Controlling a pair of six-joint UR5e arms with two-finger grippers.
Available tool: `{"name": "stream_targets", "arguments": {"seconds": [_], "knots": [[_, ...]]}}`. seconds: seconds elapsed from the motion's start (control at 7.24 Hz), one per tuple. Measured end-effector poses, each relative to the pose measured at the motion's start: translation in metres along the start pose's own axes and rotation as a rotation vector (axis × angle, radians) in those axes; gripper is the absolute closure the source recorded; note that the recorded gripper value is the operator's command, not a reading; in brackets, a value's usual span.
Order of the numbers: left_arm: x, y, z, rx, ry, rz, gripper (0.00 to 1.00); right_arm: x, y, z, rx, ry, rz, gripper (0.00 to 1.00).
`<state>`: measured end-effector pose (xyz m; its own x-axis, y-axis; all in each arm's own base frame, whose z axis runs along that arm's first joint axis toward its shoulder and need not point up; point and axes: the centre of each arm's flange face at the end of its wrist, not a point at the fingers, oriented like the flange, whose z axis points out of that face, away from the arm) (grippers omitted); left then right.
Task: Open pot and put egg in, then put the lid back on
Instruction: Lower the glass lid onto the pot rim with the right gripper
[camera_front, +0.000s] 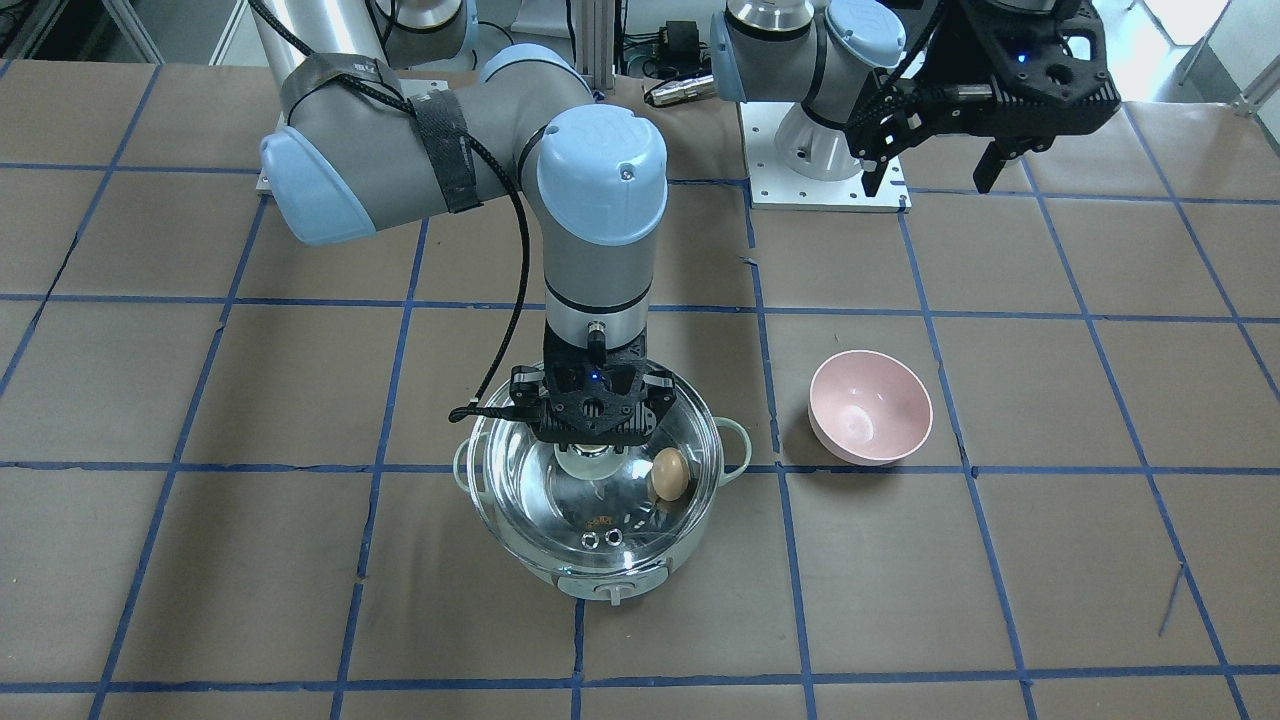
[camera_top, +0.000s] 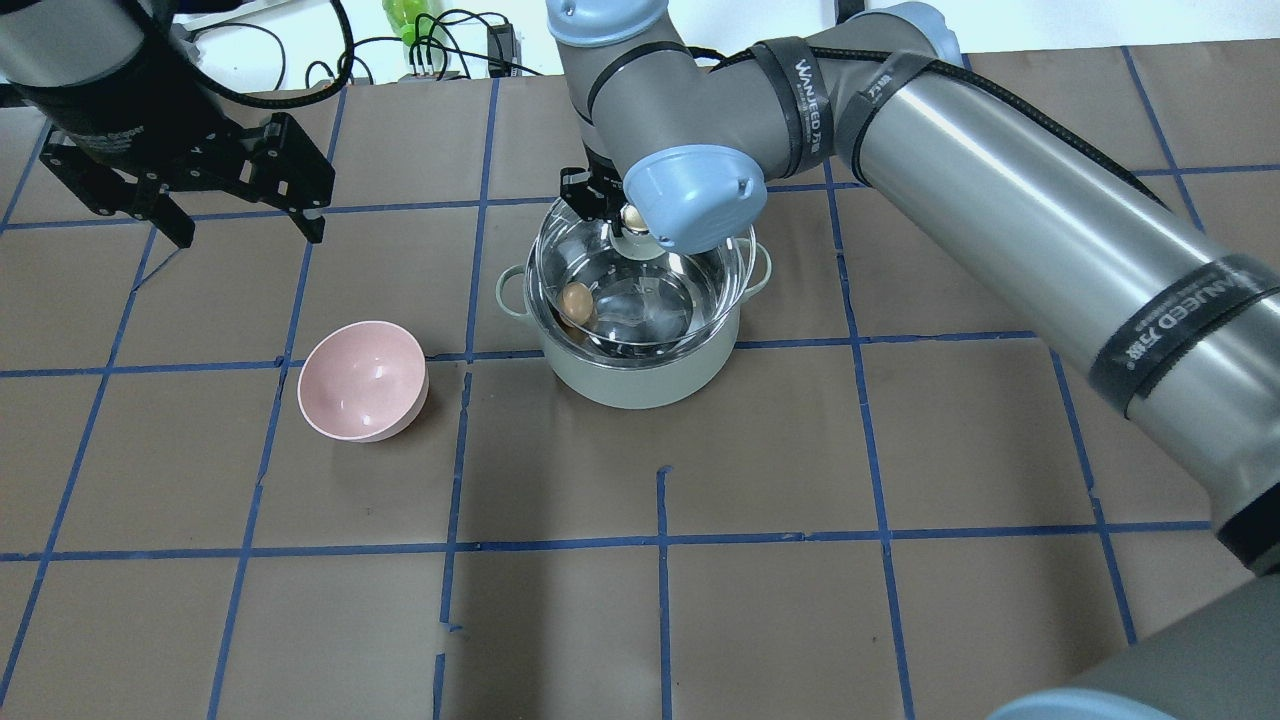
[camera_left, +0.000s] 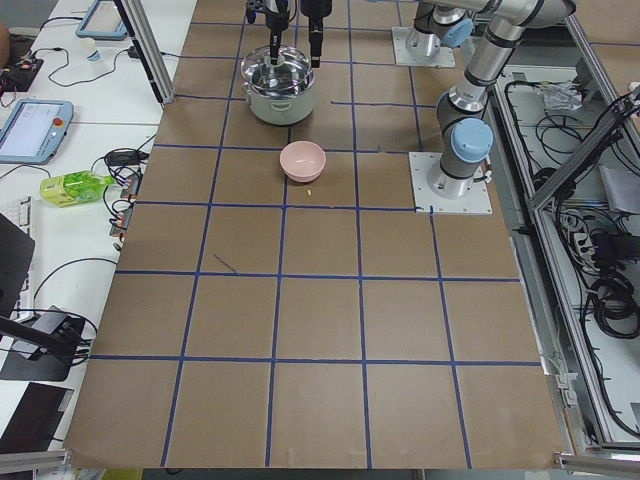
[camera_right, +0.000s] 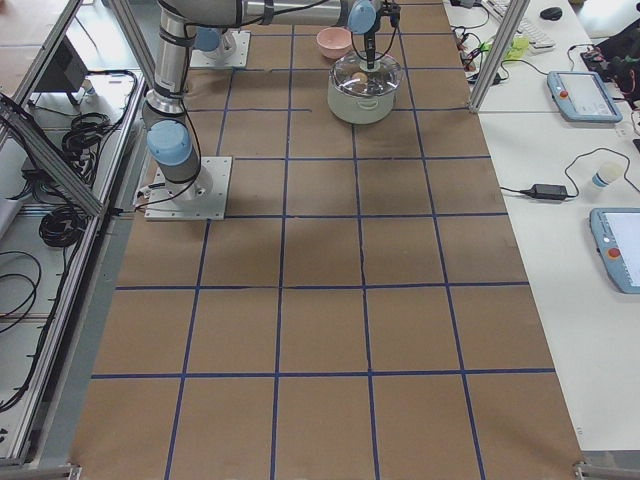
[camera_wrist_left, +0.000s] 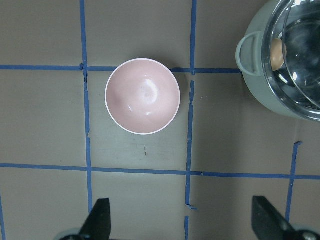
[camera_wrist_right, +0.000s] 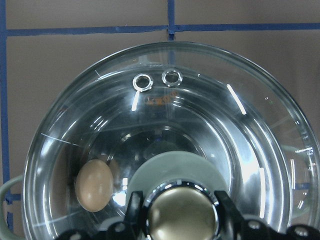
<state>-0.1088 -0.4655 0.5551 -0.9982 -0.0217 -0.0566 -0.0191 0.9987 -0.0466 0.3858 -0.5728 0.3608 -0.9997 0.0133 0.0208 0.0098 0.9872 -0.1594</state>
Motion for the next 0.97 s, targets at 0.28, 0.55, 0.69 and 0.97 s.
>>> {"name": "stream_targets", "arguments": {"seconds": [0.28, 0.55, 0.69, 0.97], "knots": [[-0.0012, -0.0033, 0.0034, 0.018, 0.021, -0.001, 0.00, -0.0018, 0.0015, 0.0016, -0.004, -0.003, -0.003, 0.99], [-0.0006, -0.0034, 0.0058, 0.016, 0.034, -0.003, 0.00, -0.0065, 0.0053, 0.0020, -0.006, -0.003, 0.000, 0.98], [-0.0008, -0.0032, 0.0059, 0.015, 0.034, -0.003, 0.00, -0.0085, 0.0072, 0.0025, -0.007, -0.003, 0.006, 0.98], [-0.0006, -0.0020, 0.0064, 0.005, 0.035, -0.006, 0.00, -0.0103, 0.0099, 0.0056, -0.012, -0.002, 0.013, 0.98]]}}
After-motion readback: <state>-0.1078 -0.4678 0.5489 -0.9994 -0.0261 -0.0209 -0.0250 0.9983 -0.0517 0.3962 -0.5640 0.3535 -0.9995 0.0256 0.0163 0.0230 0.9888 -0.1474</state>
